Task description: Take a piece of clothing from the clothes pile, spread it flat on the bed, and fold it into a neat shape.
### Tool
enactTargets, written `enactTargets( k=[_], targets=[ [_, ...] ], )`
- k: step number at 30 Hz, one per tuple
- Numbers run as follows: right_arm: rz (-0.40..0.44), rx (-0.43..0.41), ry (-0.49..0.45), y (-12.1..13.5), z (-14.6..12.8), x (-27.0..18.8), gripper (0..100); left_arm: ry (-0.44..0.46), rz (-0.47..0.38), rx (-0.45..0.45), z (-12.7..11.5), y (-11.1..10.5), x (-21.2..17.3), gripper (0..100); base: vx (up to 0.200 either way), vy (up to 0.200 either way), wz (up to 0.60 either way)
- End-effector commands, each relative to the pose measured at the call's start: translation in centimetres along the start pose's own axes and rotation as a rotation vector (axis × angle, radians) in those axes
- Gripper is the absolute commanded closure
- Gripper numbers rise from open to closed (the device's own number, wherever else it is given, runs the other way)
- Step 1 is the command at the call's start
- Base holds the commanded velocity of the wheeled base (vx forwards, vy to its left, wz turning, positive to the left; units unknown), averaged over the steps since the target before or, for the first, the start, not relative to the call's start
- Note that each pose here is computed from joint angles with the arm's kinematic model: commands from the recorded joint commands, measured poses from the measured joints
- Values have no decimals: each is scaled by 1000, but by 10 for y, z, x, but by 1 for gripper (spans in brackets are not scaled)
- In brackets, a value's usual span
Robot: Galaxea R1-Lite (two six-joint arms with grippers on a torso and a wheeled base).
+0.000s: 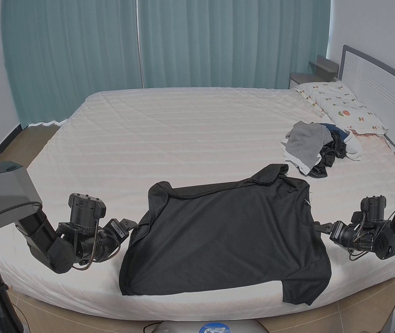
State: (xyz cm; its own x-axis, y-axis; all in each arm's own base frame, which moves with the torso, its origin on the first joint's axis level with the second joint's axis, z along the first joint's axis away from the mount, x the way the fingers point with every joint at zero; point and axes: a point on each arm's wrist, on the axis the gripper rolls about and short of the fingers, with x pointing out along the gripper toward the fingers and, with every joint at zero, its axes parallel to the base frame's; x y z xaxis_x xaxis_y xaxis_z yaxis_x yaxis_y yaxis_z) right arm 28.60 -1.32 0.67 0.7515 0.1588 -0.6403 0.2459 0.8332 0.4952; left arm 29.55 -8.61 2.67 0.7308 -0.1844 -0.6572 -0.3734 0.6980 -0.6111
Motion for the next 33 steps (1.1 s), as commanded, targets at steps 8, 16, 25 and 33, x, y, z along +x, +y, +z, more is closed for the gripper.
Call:
enactTargets(
  k=[8, 16, 25, 33],
  targets=[
    [9, -9, 12, 4, -4, 2, 0, -9, -10, -23, 3, -4, 5, 0, 0, -200, 0],
    [6, -8, 13, 4, -4, 2, 0, -13, -9, -23, 4, -3, 6, 0, 0, -175, 0],
    [6, -9, 16, 4, -5, 2, 0, -48, -34, -108, 16, -7, 2, 0, 22, -22, 0],
    [9, -15, 28, 6, -8, 2, 0, -63, -41, -110, 21, -9, 5, 0, 200, -125, 0]
  ],
)
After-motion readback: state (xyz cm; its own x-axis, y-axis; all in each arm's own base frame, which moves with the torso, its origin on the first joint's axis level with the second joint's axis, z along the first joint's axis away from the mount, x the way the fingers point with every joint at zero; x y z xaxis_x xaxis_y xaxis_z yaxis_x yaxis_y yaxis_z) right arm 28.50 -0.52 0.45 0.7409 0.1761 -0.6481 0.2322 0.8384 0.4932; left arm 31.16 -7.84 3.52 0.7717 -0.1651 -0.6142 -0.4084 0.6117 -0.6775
